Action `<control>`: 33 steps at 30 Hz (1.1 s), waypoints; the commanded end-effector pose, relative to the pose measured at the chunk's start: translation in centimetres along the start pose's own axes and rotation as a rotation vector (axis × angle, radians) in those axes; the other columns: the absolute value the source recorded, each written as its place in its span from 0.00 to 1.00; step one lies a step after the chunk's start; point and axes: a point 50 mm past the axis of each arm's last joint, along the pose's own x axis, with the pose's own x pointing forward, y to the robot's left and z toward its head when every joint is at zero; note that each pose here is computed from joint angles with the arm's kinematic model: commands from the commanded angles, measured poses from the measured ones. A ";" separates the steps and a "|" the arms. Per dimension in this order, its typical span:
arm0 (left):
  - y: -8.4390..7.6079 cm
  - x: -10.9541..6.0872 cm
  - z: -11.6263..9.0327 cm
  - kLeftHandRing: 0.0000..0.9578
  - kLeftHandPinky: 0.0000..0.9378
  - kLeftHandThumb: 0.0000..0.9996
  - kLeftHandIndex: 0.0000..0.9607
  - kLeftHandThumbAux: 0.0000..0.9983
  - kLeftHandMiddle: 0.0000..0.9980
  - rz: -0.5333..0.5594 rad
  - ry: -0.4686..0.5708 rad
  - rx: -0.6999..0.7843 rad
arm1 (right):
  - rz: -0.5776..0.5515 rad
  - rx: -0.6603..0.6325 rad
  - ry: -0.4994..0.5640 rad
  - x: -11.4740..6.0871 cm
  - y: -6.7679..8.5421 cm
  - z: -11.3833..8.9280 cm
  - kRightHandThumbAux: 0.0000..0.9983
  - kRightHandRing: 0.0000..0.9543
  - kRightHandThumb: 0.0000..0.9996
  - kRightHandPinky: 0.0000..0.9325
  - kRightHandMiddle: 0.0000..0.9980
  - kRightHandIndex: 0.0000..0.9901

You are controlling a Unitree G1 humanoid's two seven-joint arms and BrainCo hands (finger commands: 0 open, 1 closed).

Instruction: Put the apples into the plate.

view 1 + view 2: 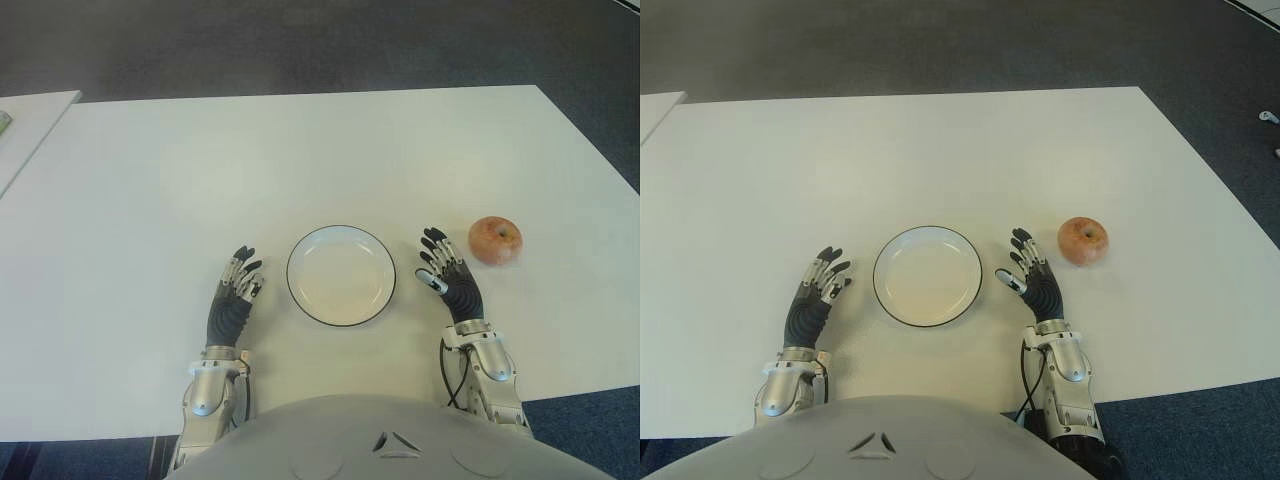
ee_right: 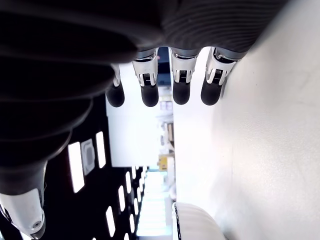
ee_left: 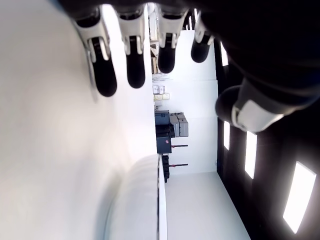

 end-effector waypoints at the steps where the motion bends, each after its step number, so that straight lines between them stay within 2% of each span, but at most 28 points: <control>1: -0.2 -1.0 -1.9 0.19 0.27 0.11 0.05 0.53 0.12 -0.017 0.123 -0.006 | 0.001 0.034 0.193 -1.8 0.3 -3.0 0.63 0.04 0.15 0.03 0.08 0.07; 14: 0.1 -0.9 -2.0 0.17 0.24 0.13 0.04 0.54 0.10 -0.021 0.125 -0.009 | 0.005 0.032 0.183 -1.6 0.6 -2.9 0.64 0.05 0.15 0.04 0.09 0.07; 21: 0.1 -0.8 -2.1 0.18 0.26 0.13 0.05 0.53 0.11 -0.022 0.128 -0.019 | 0.010 0.026 0.159 -1.2 0.7 -2.5 0.65 0.05 0.16 0.04 0.08 0.06; 25: 0.2 -0.7 -2.2 0.18 0.26 0.13 0.04 0.53 0.10 -0.025 0.123 -0.020 | 0.024 0.005 0.061 0.5 0.7 0.1 0.65 0.04 0.17 0.05 0.07 0.07; 27: 0.3 -0.6 -2.2 0.17 0.25 0.14 0.04 0.53 0.09 -0.029 0.119 -0.022 | 0.027 -0.128 -0.097 1.8 -0.4 3.9 0.64 0.04 0.18 0.07 0.07 0.06; 29: 0.4 -0.6 -2.2 0.16 0.24 0.14 0.04 0.53 0.08 -0.030 0.120 -0.025 | 0.017 -0.279 -0.221 2.1 -0.9 6.4 0.63 0.04 0.21 0.07 0.07 0.06; 31: 0.4 -0.6 -2.3 0.16 0.24 0.14 0.04 0.54 0.08 -0.031 0.121 -0.028 | 0.008 -0.408 -0.296 2.1 -0.9 7.6 0.61 0.05 0.24 0.07 0.08 0.06; 33: 0.4 -0.5 -2.3 0.16 0.24 0.14 0.04 0.54 0.08 -0.032 0.121 -0.030 | 0.003 -0.475 -0.332 2.1 -0.8 8.0 0.61 0.05 0.26 0.07 0.08 0.07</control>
